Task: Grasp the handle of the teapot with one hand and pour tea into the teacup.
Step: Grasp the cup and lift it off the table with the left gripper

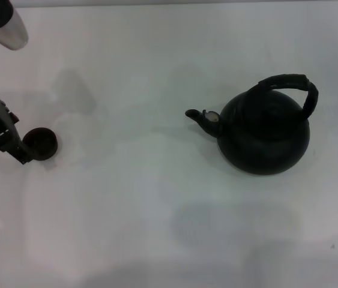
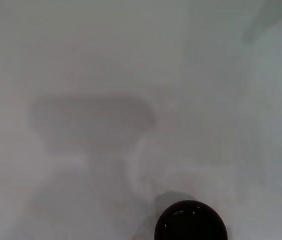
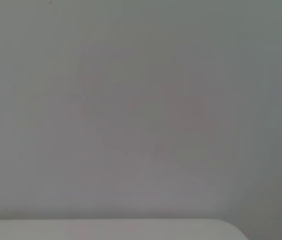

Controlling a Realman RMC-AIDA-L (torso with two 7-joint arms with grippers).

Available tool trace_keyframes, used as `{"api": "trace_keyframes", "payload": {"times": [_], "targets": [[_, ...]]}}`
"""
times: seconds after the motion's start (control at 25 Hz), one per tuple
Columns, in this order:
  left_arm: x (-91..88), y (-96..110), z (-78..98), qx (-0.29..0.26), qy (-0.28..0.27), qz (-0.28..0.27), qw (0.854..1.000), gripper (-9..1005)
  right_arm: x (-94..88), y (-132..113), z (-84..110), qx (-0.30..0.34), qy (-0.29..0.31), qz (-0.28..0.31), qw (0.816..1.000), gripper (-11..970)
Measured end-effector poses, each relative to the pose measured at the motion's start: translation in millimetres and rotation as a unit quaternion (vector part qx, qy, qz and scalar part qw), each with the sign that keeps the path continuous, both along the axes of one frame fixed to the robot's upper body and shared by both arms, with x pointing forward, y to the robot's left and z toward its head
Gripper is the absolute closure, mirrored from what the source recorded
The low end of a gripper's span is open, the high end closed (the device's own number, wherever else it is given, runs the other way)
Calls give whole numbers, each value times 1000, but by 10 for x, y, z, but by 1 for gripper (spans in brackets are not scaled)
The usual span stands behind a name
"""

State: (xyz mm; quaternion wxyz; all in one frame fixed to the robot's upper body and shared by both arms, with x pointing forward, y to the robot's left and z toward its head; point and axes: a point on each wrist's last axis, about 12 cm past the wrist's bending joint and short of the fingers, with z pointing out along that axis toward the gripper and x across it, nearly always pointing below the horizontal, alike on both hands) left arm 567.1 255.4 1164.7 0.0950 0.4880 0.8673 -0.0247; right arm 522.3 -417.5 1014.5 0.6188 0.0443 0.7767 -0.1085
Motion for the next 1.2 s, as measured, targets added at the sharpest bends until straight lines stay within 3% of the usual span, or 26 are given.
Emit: {"api": "trace_keyframes", "payload": {"times": [1.2], "targets": [[149,-126,-233,3,0,11,1000,196,-39,-27,-12,1,1,-7,1000,115]]}}
